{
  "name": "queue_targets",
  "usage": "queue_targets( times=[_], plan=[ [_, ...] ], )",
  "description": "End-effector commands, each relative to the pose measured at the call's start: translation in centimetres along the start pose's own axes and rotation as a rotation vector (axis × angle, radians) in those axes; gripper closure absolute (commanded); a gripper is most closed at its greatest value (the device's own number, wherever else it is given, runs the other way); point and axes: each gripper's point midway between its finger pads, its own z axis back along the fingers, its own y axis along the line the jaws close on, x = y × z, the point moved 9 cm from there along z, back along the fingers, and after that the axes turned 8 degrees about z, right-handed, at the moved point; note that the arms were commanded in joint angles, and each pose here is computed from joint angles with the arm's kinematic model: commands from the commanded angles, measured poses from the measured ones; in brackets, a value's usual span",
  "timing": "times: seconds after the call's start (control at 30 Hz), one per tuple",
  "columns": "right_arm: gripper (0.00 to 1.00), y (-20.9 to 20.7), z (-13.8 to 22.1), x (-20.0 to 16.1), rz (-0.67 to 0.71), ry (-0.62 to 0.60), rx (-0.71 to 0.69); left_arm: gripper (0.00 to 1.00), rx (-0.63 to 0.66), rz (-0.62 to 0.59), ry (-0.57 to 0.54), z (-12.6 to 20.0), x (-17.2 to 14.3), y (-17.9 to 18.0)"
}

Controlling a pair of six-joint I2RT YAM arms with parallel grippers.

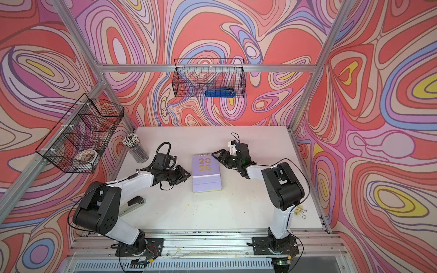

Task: Stack the calendars
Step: Place the calendar at the calendar.

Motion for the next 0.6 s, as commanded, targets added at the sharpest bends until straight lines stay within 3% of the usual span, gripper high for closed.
queue_targets(
  times=[0.0, 0.07, 0.2, 0.27, 0.33, 0.37, 0.4, 0.57],
  plan=[
    [0.09, 1.1, 0.9, 0.9, 0.078, -0.017, -0.071, 0.63, 0.03, -0.053, -0.039, 1.4, 0.3, -1.0],
    [0.02, 1.2, 1.2, 1.1, 0.1, -0.018, -0.106, 0.61, 0.049, -0.076, -0.058, 2.0, 0.4, -1.4],
    [0.01, 2.3, 3.2, 2.2, 0.162, -0.073, -0.173, 0.55, 0.101, -0.123, -0.101, 3.6, 0.6, -2.0],
    [0.02, 2.5, 4.4, 2.5, 0.187, -0.121, -0.227, 0.48, 0.132, -0.152, -0.137, 4.6, 0.7, -2.3],
    [0.02, 3.0, 6.2, 2.9, 0.228, -0.192, -0.283, 0.29, 0.164, -0.181, -0.186, 5.7, 0.9, -2.5],
    [0.01, 3.1, 7.2, 3.0, 0.252, -0.236, -0.324, 0.1, 0.182, -0.195, -0.216, 6.3, 0.9, -2.5],
    [0.02, 3.3, 8.1, 3.0, 0.284, -0.278, -0.37, 0.0, 0.197, -0.212, -0.247, 6.9, 1.0, -2.6],
    [0.02, 3.1, 13.5, 1.9, 0.517, -0.555, -0.596, 0.0, 0.256, -0.373, -0.418, 9.5, 1.6, -3.0]
  ],
)
